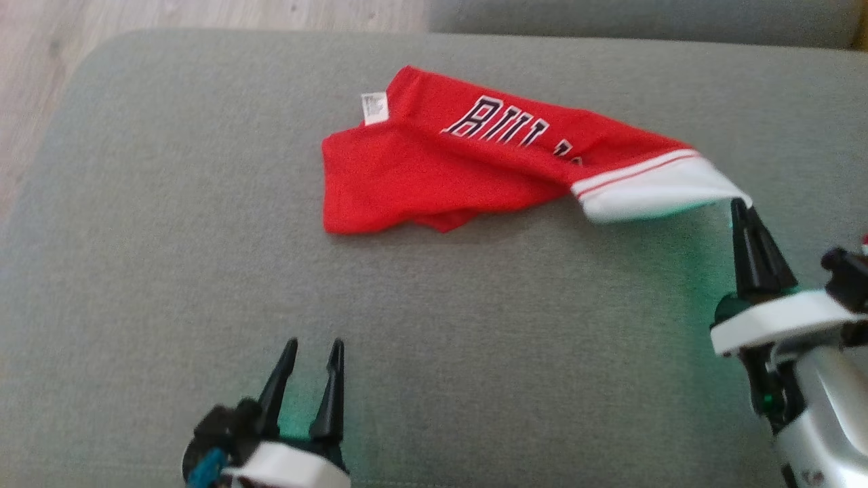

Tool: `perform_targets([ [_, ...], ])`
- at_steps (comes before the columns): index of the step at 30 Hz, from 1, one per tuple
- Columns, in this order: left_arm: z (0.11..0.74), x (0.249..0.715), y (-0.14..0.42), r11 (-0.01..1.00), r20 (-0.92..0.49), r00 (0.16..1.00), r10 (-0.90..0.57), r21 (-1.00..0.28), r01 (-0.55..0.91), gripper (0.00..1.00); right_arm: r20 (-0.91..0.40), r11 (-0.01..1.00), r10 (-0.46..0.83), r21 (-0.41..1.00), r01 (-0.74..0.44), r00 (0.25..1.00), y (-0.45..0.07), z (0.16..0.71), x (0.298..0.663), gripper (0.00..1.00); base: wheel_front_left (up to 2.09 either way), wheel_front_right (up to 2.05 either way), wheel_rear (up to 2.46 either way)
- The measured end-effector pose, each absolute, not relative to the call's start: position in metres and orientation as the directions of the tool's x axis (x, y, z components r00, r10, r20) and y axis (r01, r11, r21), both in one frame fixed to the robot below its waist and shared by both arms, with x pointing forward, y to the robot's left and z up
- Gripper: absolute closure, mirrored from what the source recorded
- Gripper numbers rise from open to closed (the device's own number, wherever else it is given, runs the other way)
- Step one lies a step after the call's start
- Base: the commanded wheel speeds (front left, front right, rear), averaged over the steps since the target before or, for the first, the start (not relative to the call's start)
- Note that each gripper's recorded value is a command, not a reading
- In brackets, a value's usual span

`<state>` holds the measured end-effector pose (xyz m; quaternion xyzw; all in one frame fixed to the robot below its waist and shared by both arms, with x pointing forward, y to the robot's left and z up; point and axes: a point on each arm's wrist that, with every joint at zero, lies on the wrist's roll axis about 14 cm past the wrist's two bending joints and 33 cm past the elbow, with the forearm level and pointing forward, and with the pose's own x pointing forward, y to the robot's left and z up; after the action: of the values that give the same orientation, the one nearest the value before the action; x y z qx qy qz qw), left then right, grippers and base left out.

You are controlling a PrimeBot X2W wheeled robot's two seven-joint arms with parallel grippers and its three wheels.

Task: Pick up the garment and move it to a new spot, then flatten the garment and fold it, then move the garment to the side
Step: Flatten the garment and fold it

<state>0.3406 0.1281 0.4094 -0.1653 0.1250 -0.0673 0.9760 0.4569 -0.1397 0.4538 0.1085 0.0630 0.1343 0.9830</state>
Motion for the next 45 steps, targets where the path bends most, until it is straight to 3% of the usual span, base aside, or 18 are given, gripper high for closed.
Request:
perform_targets([
  [6,0.402,0.327,0.114,0.929,-0.244,0.945,-0.217,-0.35,0.122,0.0,-0.036,0.938,0.237,0.269,-0.219,0.971,-0.161,0.474,0.424,1.0,0.0,0.0,0.0],
  [12,0.402,0.331,0.1,0.921,-0.243,0.934,-0.262,-0.352,0.167,0.0,-0.116,0.945,0.183,0.296,-0.142,0.976,-0.186,0.449,0.389,1.0,0.0,0.0,0.0],
  [19,0.397,0.343,0.092,0.917,-0.253,0.923,-0.29,-0.349,0.192,0.0,-0.23,0.959,0.17,0.263,-0.107,0.958,-0.191,0.412,0.401,1.0,0.0,0.0,0.0],
  [20,0.397,0.343,0.092,0.917,-0.253,0.923,-0.29,-0.349,0.192,0.0,-0.23,0.959,0.17,0.263,-0.107,0.958,-0.191,0.412,0.401,0.82,0.0,0.0,0.0],
  [21,0.399,0.348,0.094,0.919,-0.246,0.926,-0.285,-0.343,0.192,0.0,-0.244,0.967,0.155,0.236,-0.096,0.957,-0.193,0.408,0.416,0.0,0.0,0.0,0.0],
  [26,0.399,0.347,0.104,0.928,-0.249,0.935,-0.253,-0.336,0.162,0.0,-0.279,0.987,0.104,0.146,-0.065,0.955,-0.202,0.399,0.442,0.0,0.0,0.0,0.0],
  [31,0.405,0.348,0.113,0.934,-0.231,0.947,-0.224,-0.328,0.141,0.0,-0.176,0.992,0.084,0.103,-0.066,0.981,-0.199,0.43,0.45,0.0,0.0,0.0,0.0],
  [37,0.417,0.355,0.134,0.958,-0.195,0.966,-0.171,-0.262,0.116,0.0,-0.07,0.99,0.131,0.053,-0.128,0.989,-0.174,0.46,0.429,0.0,0.0,0.0,0.0],
  [45,0.441,0.359,0.151,0.982,-0.124,0.985,-0.118,-0.16,0.097,0.0,-0.085,0.988,0.153,0.042,-0.15,0.985,-0.159,0.455,0.395,0.0,0.0,0.0,0.0],
])
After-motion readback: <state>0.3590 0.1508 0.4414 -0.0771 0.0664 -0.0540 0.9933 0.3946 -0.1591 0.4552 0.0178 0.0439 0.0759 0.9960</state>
